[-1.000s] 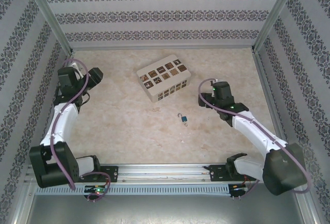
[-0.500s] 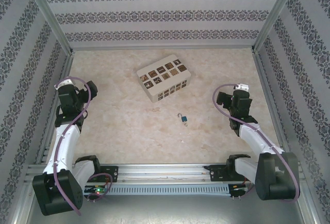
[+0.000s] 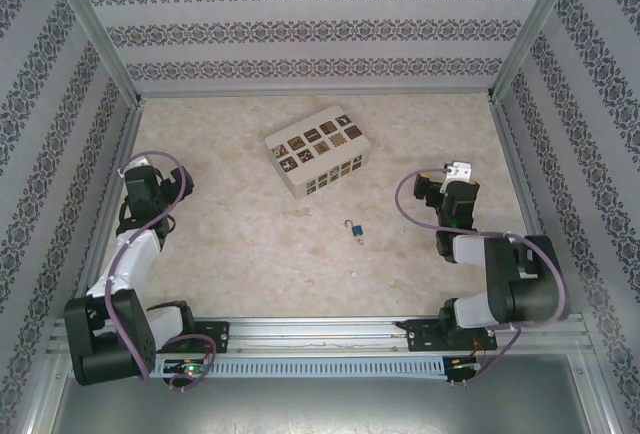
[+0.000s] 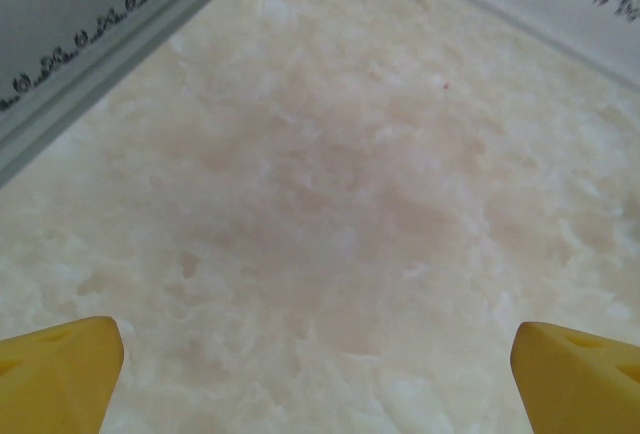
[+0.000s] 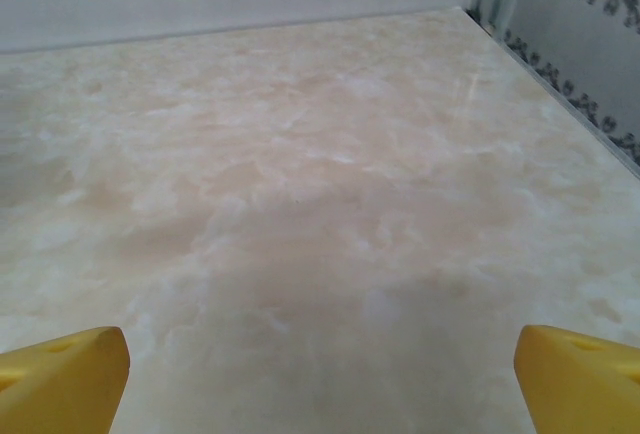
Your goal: Unlock the padlock with the key
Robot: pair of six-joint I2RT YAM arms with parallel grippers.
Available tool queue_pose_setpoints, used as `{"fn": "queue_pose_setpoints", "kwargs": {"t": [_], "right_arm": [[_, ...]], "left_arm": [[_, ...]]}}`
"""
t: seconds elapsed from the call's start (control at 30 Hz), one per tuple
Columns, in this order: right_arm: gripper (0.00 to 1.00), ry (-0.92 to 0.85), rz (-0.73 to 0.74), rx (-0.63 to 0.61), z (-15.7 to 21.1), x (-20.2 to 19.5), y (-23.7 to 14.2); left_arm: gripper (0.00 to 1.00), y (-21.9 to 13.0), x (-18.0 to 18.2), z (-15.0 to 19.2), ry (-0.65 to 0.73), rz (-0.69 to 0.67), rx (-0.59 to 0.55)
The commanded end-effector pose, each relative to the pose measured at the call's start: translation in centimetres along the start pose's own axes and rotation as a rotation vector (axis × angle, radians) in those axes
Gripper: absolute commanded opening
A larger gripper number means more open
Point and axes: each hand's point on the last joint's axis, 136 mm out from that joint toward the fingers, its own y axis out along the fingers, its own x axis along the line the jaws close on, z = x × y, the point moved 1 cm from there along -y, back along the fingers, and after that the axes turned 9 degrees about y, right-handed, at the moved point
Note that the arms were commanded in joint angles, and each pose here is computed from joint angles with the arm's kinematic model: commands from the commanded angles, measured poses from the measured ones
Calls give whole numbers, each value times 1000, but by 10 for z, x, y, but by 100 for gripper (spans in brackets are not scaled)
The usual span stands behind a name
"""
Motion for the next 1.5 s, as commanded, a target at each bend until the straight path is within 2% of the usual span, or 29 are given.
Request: {"fn": "queue_pose_setpoints", "kwargs": {"t": [0.0,0.27,0.47,0.63,0.93,1.17,1.23,1.47], "right_arm": [[98,-11,-77,-113,-11,10,0],[98,-26,-62,-28,-6,13,12],[98,-27,-64,-36,-7,13,12],[98,-30,-65,-36,-7,14,12],[99,-29,-62,-37,-8,13,12],[98,-31,-64,-37,-7,14,12],[98,-31,-64,-37,-8,14,12],[98,-30,-64,-40,-8,14,12]], "left_arm": [[99,9,1,-2,48,5,-42],[100,24,-11,1,98,75,-73],[99,39,-36,-5,122,167,-171],[99,45,-68,3,264,267,-200],[100,37,-79,18,306,346,-280],[99,34,-87,29,356,365,-327],[99,37,-83,30,328,350,-365],[99,50,-87,32,372,291,-271]]}}
